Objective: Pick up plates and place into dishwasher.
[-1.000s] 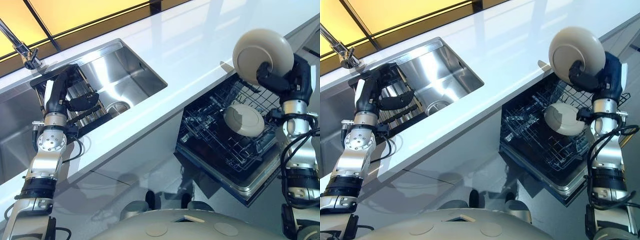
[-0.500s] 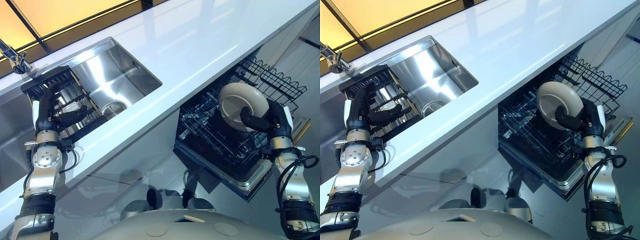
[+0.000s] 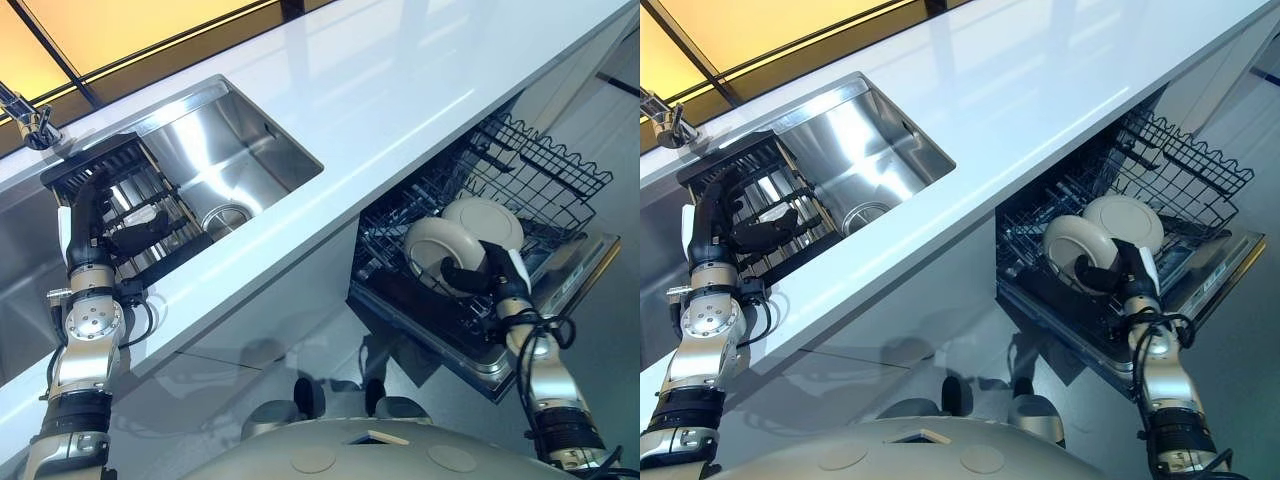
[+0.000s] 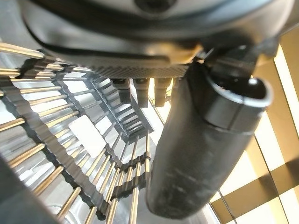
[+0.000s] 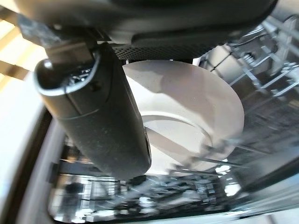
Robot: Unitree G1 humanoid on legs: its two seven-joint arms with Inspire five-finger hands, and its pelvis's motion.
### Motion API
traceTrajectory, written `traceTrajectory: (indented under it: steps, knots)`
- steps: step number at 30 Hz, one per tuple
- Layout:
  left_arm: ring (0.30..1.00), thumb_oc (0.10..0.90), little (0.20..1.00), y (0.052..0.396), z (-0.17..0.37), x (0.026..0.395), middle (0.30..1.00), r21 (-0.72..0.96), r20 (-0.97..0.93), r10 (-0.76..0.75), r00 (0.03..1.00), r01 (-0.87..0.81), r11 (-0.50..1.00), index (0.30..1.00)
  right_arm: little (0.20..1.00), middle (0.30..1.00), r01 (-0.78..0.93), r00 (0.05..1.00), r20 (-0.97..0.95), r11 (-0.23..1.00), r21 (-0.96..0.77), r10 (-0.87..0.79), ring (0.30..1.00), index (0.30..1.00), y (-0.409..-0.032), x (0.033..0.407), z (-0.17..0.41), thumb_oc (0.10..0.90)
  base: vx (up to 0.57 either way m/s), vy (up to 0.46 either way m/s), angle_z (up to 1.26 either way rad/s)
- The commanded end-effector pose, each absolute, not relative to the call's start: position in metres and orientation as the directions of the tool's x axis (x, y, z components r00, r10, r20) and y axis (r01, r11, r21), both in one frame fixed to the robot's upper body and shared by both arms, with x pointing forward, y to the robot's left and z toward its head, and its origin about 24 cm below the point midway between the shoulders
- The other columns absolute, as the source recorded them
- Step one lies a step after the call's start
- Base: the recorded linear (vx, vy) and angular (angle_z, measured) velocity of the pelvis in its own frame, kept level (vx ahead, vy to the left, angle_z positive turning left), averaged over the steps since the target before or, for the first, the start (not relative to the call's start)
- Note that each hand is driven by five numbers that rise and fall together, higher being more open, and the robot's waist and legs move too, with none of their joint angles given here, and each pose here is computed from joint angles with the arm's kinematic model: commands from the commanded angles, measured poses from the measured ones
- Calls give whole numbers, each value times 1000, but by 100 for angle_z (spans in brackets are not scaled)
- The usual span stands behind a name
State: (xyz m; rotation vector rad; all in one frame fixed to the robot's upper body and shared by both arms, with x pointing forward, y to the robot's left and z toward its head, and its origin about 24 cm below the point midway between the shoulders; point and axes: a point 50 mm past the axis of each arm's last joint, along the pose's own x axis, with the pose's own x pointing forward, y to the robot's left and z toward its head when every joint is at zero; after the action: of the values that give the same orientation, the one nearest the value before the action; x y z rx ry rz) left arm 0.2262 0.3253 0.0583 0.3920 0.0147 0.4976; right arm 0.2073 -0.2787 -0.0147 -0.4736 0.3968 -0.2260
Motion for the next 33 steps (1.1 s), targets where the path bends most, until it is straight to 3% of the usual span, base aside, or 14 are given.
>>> traceTrajectory:
  steps: [1,4,6,7,11,18,23,28,33]
  knots:
    - [900,800,900,324,93,240,900,326,276,443,853,-516,792,900,200,300,234,939,-76,785,-573,-336,300,300,-282,239,28,100,10,14,10]
    - [900,800,900,318,91,242,900,324,271,424,864,-497,805,900,200,300,246,930,-82,770,-588,-359,300,300,-275,241,22,100,6,12,11]
    - [900,800,900,316,90,242,900,324,264,413,872,-483,814,900,516,571,256,931,-72,783,-566,-357,571,571,-270,244,22,416,4,5,11]
    - [900,800,900,314,90,242,900,325,261,408,875,-477,816,900,900,900,263,935,-56,793,-550,-350,900,900,-267,246,25,800,-1,1,15]
    - [900,800,900,311,86,242,900,321,247,397,884,-461,827,900,900,900,335,942,151,857,-392,-299,900,900,-247,257,53,800,-3,1,15]
    - [900,800,900,308,76,240,900,314,218,389,895,-441,841,900,900,900,442,753,564,896,-53,-338,900,900,-242,250,121,800,-2,12,5]
    - [900,800,900,313,74,237,900,308,206,401,893,-448,839,900,900,900,425,753,500,896,129,-429,900,900,-262,243,118,800,1,2,2]
    - [900,800,900,318,74,231,900,312,195,410,891,-453,835,900,900,900,506,739,431,849,154,-518,900,900,-281,231,105,800,10,-9,-3]
    - [900,800,900,321,75,232,900,316,189,415,890,-455,832,900,900,900,653,629,437,742,152,-643,900,900,-302,219,105,800,-2,-22,-13]
